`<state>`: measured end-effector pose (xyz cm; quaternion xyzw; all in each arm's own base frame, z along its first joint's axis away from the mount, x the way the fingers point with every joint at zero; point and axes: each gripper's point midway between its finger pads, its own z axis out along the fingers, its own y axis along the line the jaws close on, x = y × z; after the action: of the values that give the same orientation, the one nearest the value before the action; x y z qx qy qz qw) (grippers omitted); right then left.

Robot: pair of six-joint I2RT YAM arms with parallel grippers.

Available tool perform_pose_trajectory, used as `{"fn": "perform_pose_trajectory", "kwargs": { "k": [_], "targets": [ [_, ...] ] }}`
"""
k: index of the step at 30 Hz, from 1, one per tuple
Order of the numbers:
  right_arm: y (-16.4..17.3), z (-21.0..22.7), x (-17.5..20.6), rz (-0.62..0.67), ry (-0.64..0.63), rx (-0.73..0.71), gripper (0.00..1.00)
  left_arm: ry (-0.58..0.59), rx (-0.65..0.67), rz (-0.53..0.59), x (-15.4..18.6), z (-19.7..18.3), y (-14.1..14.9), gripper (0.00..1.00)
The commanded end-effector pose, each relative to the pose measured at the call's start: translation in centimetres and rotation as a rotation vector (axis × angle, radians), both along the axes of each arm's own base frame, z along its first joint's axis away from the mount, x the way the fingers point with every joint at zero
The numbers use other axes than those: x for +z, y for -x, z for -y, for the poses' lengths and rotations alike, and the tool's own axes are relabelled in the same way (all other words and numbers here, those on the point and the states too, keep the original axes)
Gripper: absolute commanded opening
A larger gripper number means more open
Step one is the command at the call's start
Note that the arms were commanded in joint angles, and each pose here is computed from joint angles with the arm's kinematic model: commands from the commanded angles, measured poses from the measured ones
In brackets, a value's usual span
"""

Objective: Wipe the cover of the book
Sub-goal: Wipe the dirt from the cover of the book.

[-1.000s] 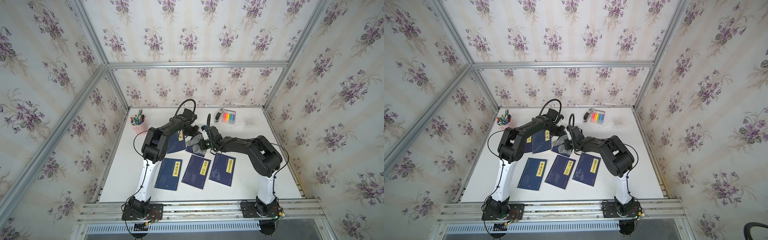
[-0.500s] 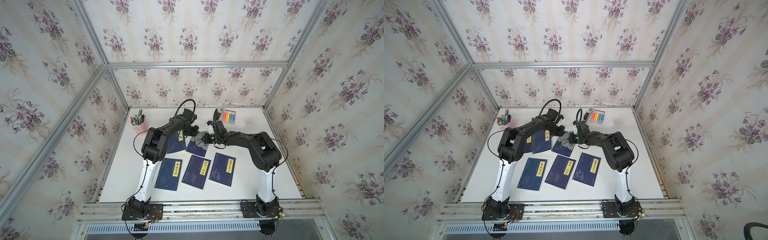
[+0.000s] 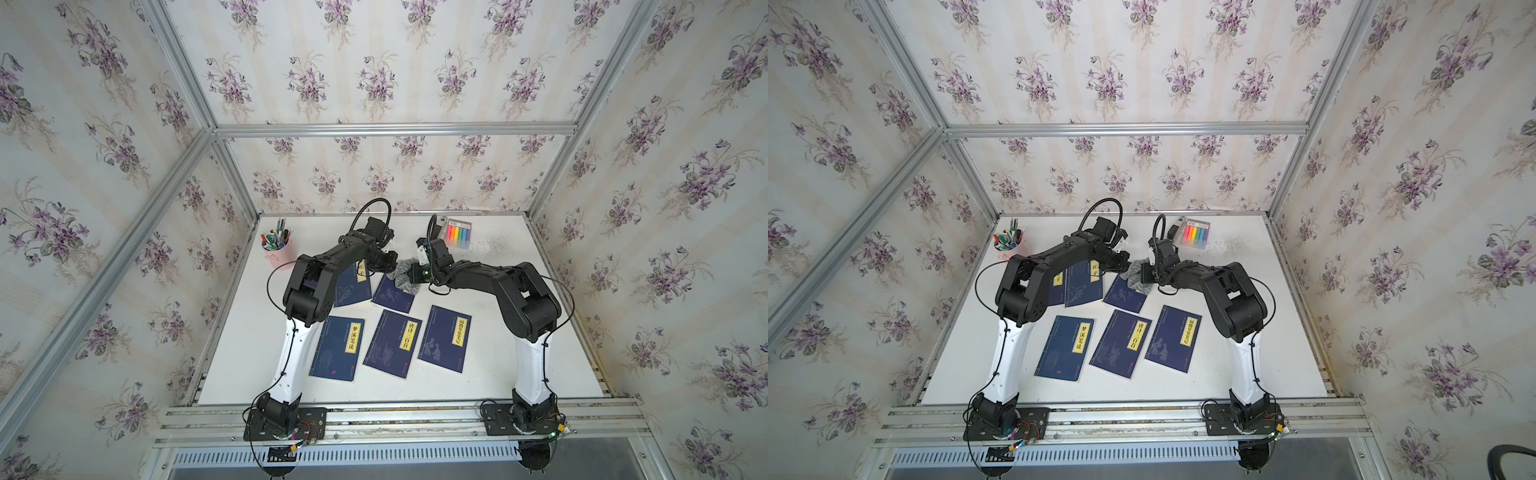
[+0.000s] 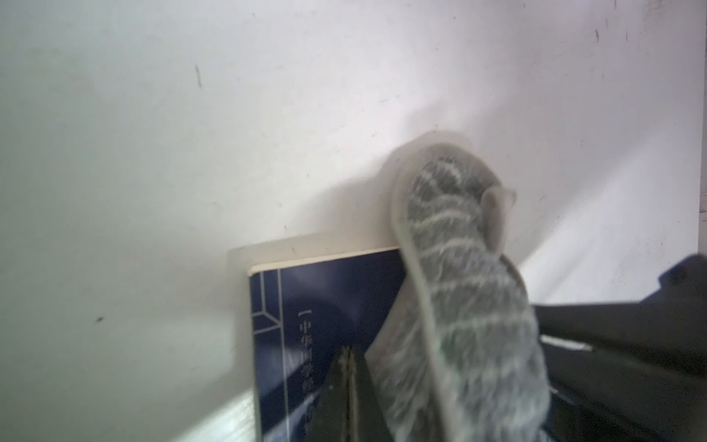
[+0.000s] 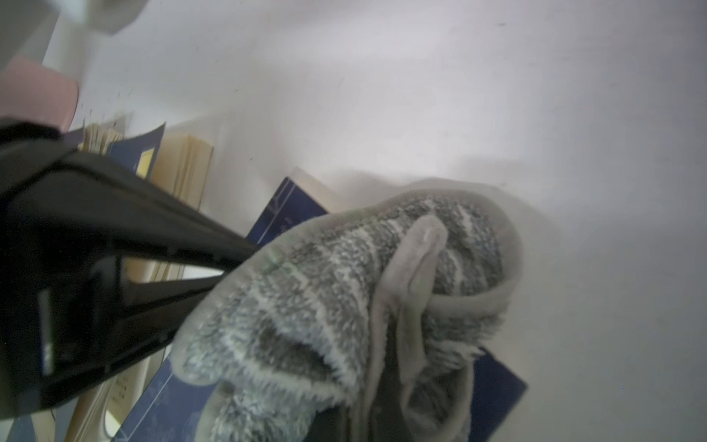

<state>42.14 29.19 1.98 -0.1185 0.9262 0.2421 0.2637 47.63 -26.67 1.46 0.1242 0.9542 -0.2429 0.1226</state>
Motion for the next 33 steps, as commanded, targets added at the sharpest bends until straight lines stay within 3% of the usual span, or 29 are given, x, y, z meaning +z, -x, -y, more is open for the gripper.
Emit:
{"fn": "perform_pose_trajectory", "kwargs": {
  "k": [1,7,17,29,33],
  "targets": [
    [6.9,-1.3,-3.8,-0.201,0.071,0.127,0.00,-0.172,0.036,-0.088,-3.4,-3.1,1.9,0.00],
    [9.9,-3.7,-3.8,-0.222,0.028,0.178,0.00,-0.170,0.037,-0.085,-3.3,-3.0,1.8,0.00],
    [10.8,-4.3,-2.6,-0.209,-0.017,0.169,0.00,-0.171,0.037,-0.087,-3.4,-3.1,1.9,0.00],
    [5.7,0.9,-4.0,-0.202,0.000,-0.005,0.00,-0.170,0.037,-0.085,-3.3,-3.1,1.9,0.00],
    [2.2,3.0,-3.2,-0.177,-0.012,-0.073,0.00,-0.171,0.038,-0.087,-3.4,-3.1,1.9,0.00]
  ]
}}
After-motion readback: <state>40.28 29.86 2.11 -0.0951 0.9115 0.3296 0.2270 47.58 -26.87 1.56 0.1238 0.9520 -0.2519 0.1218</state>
